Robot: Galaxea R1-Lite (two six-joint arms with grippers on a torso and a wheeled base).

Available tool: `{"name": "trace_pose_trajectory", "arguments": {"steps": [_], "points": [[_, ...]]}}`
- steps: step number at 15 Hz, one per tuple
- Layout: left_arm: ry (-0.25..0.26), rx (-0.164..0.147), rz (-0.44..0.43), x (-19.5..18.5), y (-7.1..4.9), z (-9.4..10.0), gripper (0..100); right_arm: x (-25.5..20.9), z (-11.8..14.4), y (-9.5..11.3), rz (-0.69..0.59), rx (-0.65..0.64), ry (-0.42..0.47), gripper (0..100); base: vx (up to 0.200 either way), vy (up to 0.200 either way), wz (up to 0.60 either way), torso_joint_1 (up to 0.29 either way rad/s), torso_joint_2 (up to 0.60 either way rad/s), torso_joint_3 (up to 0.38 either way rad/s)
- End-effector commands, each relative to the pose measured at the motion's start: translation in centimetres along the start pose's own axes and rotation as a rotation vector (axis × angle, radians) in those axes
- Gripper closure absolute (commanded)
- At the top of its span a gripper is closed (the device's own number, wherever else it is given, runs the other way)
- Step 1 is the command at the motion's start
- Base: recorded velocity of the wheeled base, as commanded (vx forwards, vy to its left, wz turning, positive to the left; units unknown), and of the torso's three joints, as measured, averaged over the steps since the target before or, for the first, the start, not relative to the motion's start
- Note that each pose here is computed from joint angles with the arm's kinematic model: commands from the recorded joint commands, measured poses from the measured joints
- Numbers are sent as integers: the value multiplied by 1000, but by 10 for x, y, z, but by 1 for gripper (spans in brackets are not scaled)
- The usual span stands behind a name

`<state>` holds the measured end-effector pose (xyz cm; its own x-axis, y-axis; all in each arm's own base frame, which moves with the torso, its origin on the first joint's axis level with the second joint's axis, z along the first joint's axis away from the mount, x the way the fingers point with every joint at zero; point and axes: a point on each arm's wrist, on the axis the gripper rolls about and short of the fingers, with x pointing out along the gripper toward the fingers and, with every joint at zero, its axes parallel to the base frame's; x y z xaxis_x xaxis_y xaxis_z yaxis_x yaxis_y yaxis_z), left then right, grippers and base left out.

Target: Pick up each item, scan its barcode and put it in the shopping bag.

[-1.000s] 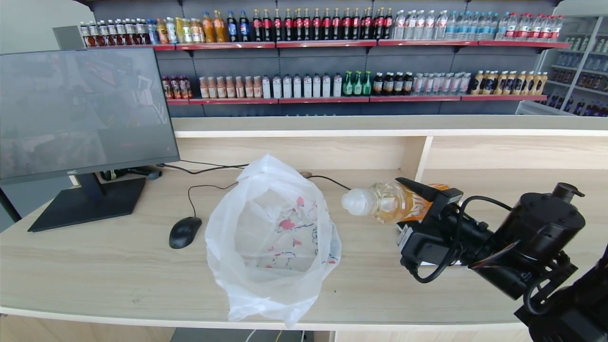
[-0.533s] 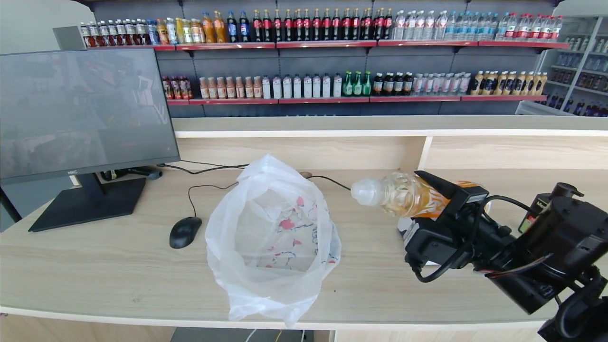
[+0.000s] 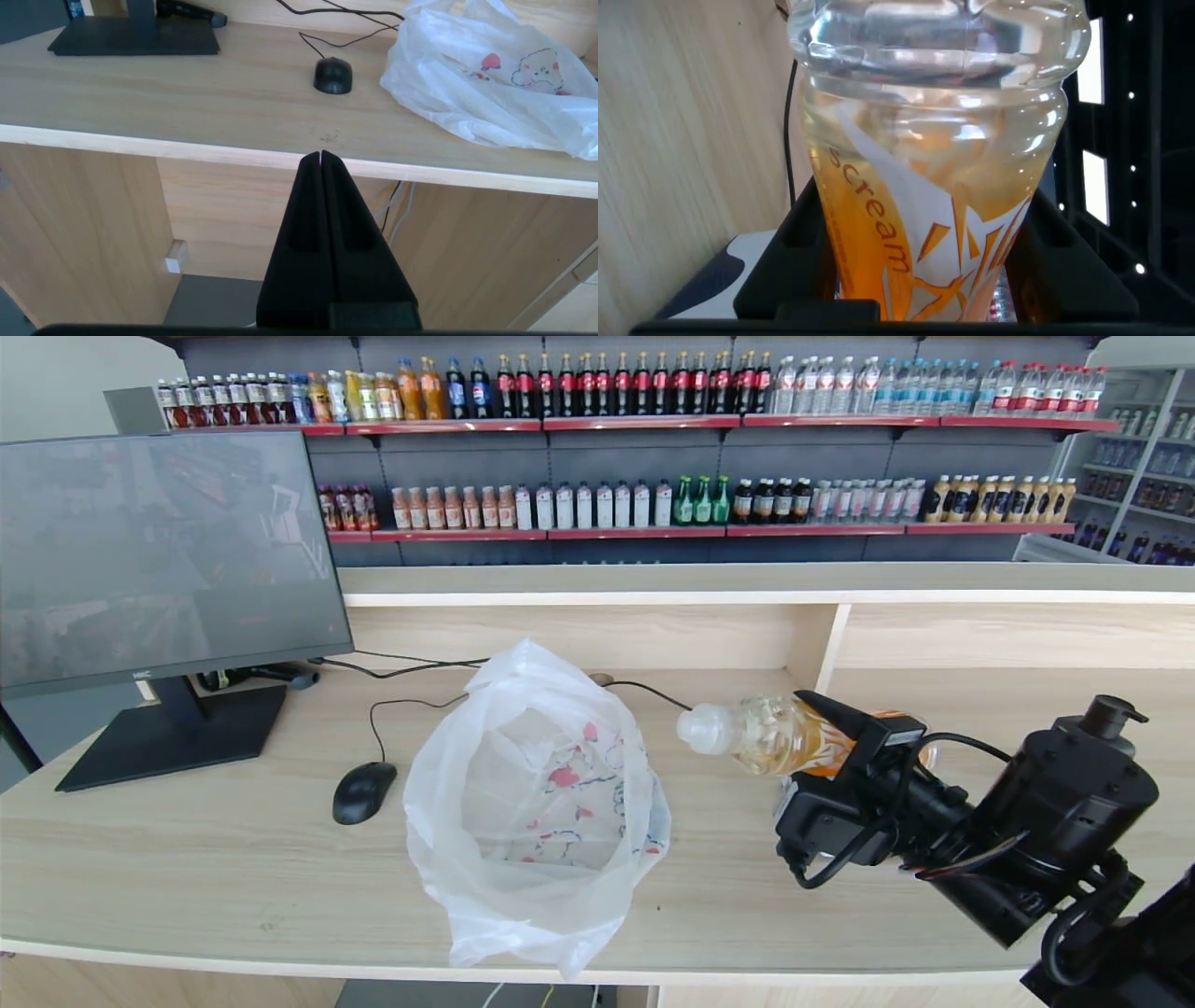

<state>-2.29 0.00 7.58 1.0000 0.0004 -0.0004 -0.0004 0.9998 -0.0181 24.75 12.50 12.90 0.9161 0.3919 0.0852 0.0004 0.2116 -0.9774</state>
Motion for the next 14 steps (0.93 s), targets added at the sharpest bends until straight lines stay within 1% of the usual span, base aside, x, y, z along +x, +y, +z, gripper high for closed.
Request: {"name": "trace_pose_trajectory", "arguments": {"steps": [1,8,13,14], "points": [[0,0,0,0,0,0,100,0,-1,3,10,0,4,100,0,0,0,0,0,0],[0,0,0,0,0,0,100,2,-1,2,2,0,2,100,0,0,0,0,0,0],[0,1,0,0,0,0,100,3,-1,4,11,0,-11,100,0,0,0,0,0,0],[0,1,0,0,0,0,100,4,-1,7,22,5,-10,100,0,0,0,0,0,0]]}}
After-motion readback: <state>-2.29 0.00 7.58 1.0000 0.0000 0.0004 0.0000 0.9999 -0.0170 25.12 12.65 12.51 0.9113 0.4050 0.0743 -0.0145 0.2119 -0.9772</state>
